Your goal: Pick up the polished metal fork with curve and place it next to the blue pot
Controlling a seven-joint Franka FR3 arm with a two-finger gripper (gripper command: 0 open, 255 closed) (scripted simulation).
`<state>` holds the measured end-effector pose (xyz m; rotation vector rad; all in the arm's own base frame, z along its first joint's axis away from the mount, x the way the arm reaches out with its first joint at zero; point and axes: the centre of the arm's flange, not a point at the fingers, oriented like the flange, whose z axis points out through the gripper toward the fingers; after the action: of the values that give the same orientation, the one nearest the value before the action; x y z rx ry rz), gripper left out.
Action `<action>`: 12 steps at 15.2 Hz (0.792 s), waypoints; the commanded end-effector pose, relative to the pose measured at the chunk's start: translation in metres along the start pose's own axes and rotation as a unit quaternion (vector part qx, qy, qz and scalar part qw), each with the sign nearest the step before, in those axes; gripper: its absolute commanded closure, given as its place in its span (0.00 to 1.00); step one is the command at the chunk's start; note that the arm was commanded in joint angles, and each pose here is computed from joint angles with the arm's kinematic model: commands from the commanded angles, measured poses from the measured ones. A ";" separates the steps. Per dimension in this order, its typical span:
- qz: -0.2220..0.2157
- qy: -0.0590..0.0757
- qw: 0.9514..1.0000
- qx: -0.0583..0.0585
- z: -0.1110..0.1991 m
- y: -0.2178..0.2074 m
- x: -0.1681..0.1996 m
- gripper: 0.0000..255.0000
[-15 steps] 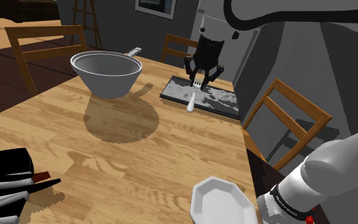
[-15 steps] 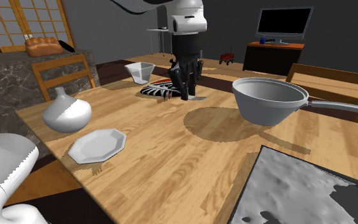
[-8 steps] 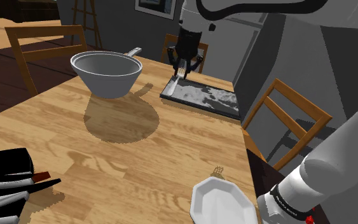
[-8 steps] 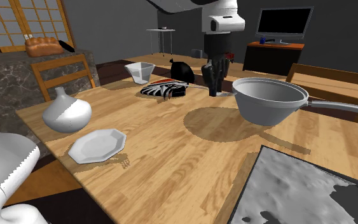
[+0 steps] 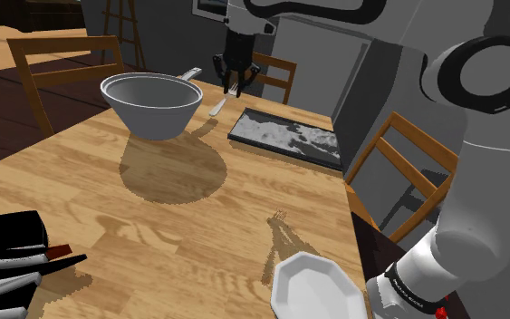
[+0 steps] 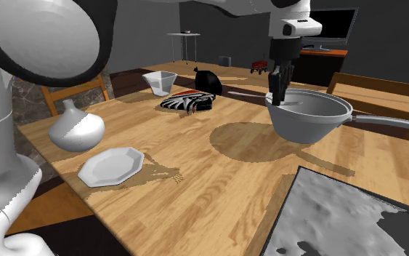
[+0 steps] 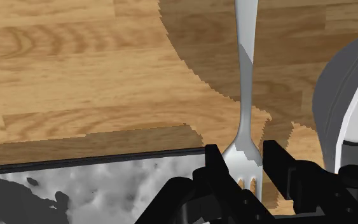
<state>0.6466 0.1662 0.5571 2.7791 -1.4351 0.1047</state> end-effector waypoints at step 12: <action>0.001 0.000 1.000 -0.001 0.057 -0.016 0.011 1.00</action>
<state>0.6682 0.1634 0.5056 2.7758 -1.4379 0.1046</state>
